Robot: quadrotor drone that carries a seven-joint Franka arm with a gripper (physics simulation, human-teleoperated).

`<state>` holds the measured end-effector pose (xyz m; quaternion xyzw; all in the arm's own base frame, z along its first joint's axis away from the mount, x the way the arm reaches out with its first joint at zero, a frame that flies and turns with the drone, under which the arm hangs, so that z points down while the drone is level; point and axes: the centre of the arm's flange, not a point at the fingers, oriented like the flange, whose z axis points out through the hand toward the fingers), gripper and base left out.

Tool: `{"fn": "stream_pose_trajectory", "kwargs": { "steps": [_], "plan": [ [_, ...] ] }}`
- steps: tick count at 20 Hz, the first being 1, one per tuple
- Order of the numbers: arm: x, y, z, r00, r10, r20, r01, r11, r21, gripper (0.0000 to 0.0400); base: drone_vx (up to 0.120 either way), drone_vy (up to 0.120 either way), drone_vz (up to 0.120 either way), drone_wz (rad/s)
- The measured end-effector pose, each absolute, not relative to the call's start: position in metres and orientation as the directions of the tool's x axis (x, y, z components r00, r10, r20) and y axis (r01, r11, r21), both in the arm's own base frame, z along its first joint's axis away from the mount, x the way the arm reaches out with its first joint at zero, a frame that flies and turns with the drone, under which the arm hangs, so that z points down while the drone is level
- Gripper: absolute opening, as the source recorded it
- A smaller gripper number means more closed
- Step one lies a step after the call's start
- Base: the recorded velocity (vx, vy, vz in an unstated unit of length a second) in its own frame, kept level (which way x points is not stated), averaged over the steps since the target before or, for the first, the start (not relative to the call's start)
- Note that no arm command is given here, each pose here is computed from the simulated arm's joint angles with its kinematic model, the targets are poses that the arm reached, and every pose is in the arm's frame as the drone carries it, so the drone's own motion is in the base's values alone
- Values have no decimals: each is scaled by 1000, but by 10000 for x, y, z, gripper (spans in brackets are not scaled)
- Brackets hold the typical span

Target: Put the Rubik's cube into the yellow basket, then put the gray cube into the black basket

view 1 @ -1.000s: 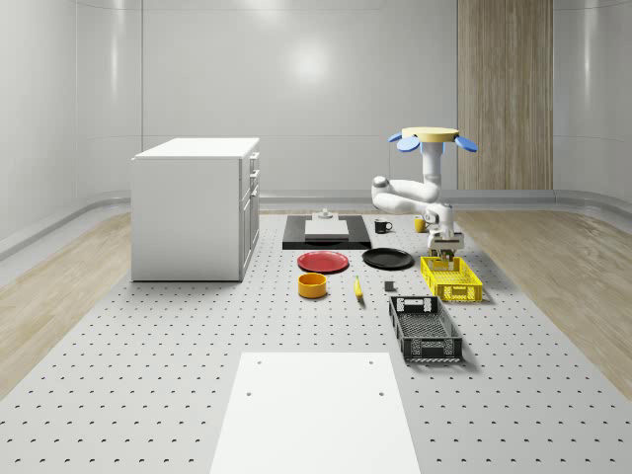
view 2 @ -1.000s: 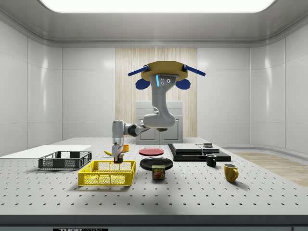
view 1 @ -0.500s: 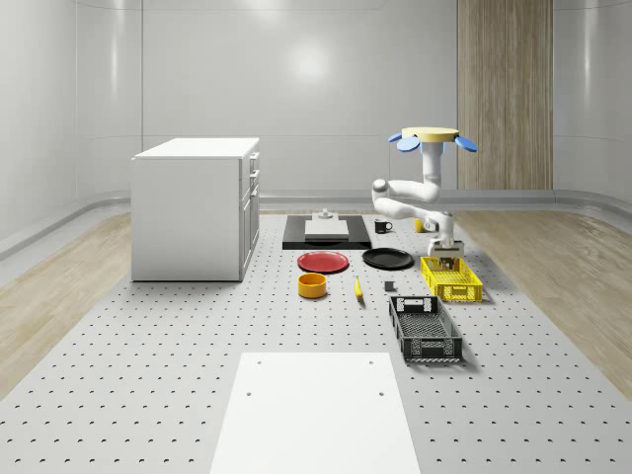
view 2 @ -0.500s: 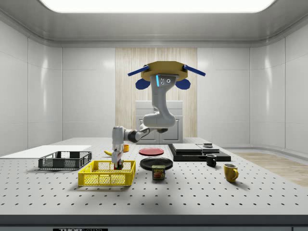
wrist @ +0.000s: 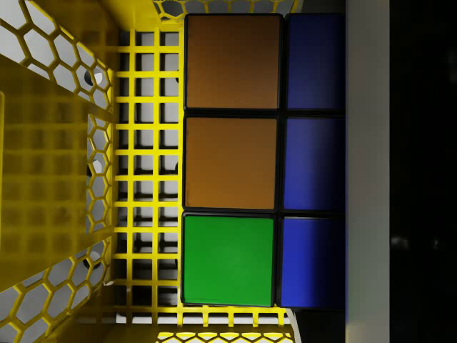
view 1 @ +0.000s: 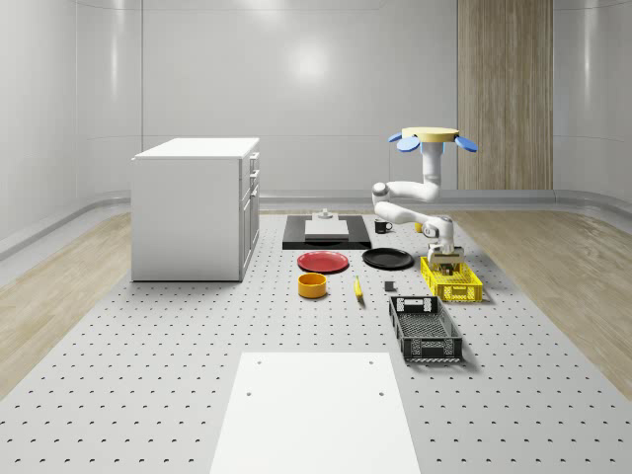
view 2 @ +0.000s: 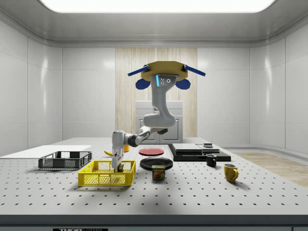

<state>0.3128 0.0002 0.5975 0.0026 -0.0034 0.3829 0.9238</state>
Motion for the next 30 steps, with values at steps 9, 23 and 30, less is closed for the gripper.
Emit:
{"fn": "stream_pose_trajectory", "kwargs": {
  "steps": [9,23,30],
  "plan": [
    [3128,2,5918,707,708,3,-708,707,0,393,0,0,0,0],
    [3128,1,5572,707,707,2,-707,707,0,400,0,-46,77,0],
    [3128,1,5552,707,707,2,-707,707,0,400,0,-120,0,0]
  ]
}}
